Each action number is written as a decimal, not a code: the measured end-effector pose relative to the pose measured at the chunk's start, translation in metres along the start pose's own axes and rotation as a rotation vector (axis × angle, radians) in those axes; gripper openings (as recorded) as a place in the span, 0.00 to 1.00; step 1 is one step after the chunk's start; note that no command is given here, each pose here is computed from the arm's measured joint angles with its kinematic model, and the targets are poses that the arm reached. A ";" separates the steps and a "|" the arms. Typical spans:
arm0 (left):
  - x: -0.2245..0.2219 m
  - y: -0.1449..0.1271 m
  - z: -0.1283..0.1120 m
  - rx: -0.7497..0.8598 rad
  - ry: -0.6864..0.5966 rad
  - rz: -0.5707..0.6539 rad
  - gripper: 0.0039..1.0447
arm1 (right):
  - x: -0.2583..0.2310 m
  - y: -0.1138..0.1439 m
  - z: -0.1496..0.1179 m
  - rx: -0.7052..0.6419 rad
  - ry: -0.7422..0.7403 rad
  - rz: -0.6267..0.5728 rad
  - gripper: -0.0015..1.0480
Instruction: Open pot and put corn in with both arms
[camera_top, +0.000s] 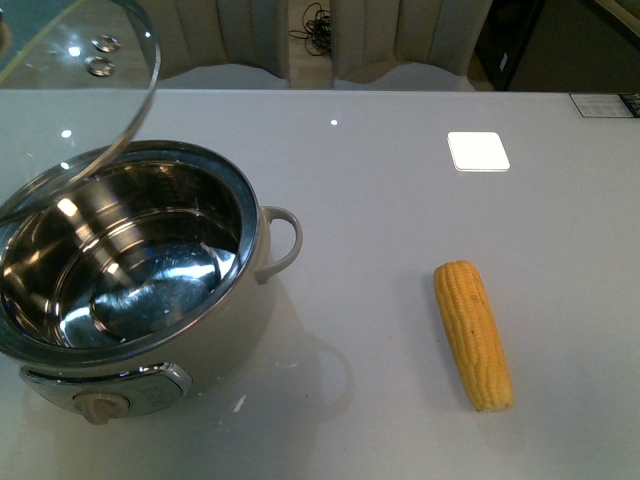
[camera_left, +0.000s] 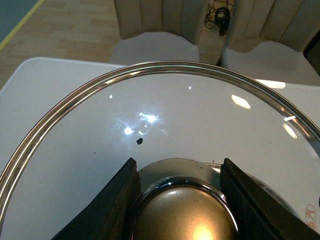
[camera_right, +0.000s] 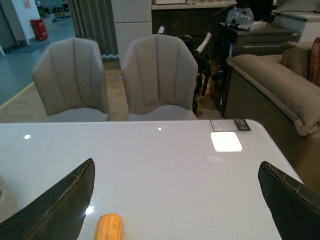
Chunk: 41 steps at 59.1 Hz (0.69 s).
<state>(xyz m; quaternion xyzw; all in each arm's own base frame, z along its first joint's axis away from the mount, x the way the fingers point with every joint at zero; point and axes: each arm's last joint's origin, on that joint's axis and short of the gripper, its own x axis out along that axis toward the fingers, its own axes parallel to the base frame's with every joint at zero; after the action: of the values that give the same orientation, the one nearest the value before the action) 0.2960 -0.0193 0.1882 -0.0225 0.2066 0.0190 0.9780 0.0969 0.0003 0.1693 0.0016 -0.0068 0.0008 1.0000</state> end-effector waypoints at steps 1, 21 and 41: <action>-0.003 0.004 0.001 -0.002 -0.006 0.002 0.42 | 0.000 0.000 0.000 0.000 0.000 0.000 0.91; -0.038 0.092 -0.034 -0.031 -0.004 0.131 0.42 | 0.000 0.000 0.000 0.000 0.000 0.000 0.91; -0.057 0.187 -0.093 -0.086 0.030 0.374 0.42 | 0.000 0.000 0.000 0.000 0.000 0.000 0.91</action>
<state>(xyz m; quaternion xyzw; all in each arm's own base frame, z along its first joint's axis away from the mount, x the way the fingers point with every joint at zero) 0.1973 0.1605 0.1196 -0.0259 0.2206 0.2089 0.9524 0.0969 0.0003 0.1693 0.0014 -0.0070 0.0006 1.0000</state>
